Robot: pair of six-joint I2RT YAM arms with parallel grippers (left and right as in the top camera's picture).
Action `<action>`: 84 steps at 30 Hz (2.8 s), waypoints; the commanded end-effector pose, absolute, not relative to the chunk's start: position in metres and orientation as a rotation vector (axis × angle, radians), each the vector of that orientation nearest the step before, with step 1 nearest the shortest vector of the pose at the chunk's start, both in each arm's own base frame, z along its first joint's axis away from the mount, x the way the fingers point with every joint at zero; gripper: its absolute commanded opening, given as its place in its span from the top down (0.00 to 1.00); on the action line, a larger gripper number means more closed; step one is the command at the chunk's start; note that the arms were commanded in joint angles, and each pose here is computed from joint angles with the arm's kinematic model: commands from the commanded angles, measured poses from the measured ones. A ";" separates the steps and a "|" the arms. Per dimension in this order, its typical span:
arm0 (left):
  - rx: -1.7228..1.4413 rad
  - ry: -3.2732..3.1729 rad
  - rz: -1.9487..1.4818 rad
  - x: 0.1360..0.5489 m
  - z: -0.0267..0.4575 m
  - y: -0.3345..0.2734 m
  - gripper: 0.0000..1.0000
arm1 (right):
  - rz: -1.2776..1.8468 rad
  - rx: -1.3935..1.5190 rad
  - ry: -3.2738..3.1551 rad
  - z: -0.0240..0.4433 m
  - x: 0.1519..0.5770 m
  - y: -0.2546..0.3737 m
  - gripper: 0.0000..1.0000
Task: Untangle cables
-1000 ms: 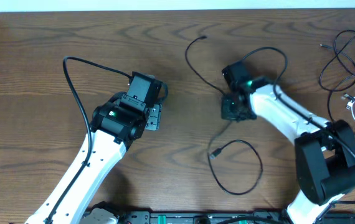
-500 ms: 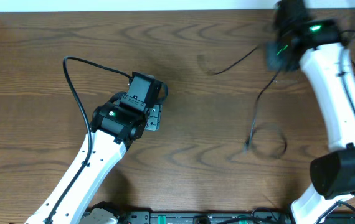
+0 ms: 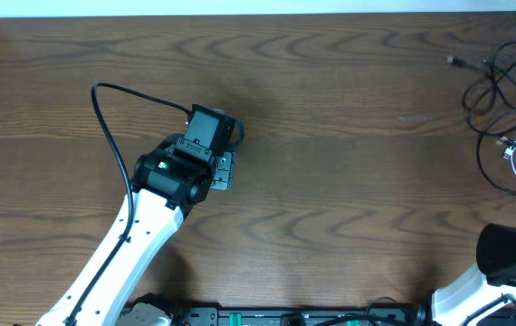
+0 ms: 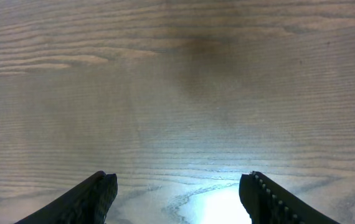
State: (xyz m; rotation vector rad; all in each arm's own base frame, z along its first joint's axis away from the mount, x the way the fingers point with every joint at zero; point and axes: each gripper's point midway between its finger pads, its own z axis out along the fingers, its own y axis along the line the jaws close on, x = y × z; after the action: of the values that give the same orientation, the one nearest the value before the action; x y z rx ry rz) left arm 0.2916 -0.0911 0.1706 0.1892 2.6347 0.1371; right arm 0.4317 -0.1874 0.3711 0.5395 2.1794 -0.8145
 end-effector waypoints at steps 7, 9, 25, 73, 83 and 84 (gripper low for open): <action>0.169 2.632 0.147 0.292 0.173 -0.088 0.31 | -0.668 0.736 2.429 0.237 0.406 -0.237 0.99; 0.169 2.632 0.146 0.292 0.173 -0.088 0.31 | -0.634 0.810 2.391 0.238 0.401 -0.256 0.99; 0.119 2.452 0.042 0.330 0.197 -0.107 0.21 | 0.288 0.344 2.549 0.216 0.434 -0.124 0.20; -0.385 2.351 -0.190 0.211 0.185 -0.021 0.09 | 0.206 -0.058 2.470 0.151 0.299 0.055 0.01; -0.385 2.351 -0.190 0.211 0.185 -0.021 0.09 | 0.111 -0.094 2.328 0.180 0.309 0.044 0.01; -0.385 2.351 -0.190 0.211 0.185 -0.021 0.09 | 0.097 -0.130 2.274 0.192 0.312 0.045 0.01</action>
State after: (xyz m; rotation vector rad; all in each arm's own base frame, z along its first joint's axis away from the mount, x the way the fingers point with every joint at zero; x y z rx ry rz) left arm 0.2108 -0.0232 0.1867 -0.3957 2.3478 -0.2149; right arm 0.3069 0.0488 0.1621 -0.0638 2.4038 0.1596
